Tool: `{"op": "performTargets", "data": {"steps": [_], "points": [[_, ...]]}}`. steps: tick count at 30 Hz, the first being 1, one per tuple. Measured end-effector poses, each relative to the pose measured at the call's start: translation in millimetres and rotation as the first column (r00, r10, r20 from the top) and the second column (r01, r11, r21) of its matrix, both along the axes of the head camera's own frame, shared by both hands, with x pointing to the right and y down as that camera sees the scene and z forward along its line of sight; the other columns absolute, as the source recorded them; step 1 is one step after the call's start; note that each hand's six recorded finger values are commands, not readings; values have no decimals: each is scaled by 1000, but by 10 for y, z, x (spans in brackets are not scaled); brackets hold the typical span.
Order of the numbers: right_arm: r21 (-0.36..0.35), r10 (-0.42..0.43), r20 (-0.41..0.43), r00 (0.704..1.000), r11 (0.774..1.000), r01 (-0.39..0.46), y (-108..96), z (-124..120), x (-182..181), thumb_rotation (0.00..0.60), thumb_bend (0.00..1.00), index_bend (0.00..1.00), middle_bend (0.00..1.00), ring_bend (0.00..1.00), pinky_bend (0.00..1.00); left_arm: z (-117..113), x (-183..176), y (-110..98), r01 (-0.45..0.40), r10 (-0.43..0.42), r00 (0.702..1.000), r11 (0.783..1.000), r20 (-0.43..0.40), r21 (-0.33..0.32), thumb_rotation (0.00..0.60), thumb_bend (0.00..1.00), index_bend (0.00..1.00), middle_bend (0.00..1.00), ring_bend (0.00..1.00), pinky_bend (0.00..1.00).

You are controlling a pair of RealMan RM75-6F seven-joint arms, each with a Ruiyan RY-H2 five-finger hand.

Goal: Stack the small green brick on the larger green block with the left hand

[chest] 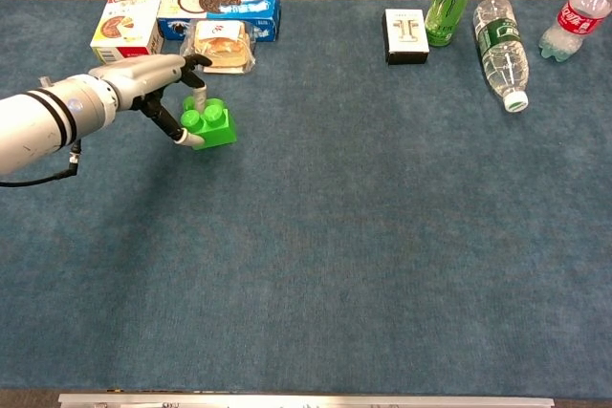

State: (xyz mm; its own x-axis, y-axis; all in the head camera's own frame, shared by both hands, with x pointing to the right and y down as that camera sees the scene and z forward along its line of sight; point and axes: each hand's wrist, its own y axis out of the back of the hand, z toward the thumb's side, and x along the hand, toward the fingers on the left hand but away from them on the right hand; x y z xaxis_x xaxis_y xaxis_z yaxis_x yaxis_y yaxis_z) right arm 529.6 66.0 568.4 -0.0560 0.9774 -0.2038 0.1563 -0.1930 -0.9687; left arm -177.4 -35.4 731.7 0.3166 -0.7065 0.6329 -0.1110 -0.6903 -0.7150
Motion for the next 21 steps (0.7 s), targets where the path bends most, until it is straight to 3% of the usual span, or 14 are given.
{"op": "performTargets", "data": {"steps": [21], "points": [[1,-1,2,1000,1000,1,0,-12,12,600,186,283,342,271,451,41,306,-98,-22,22,999,1000,-24,2,600,194,615,3,0,121]]}}
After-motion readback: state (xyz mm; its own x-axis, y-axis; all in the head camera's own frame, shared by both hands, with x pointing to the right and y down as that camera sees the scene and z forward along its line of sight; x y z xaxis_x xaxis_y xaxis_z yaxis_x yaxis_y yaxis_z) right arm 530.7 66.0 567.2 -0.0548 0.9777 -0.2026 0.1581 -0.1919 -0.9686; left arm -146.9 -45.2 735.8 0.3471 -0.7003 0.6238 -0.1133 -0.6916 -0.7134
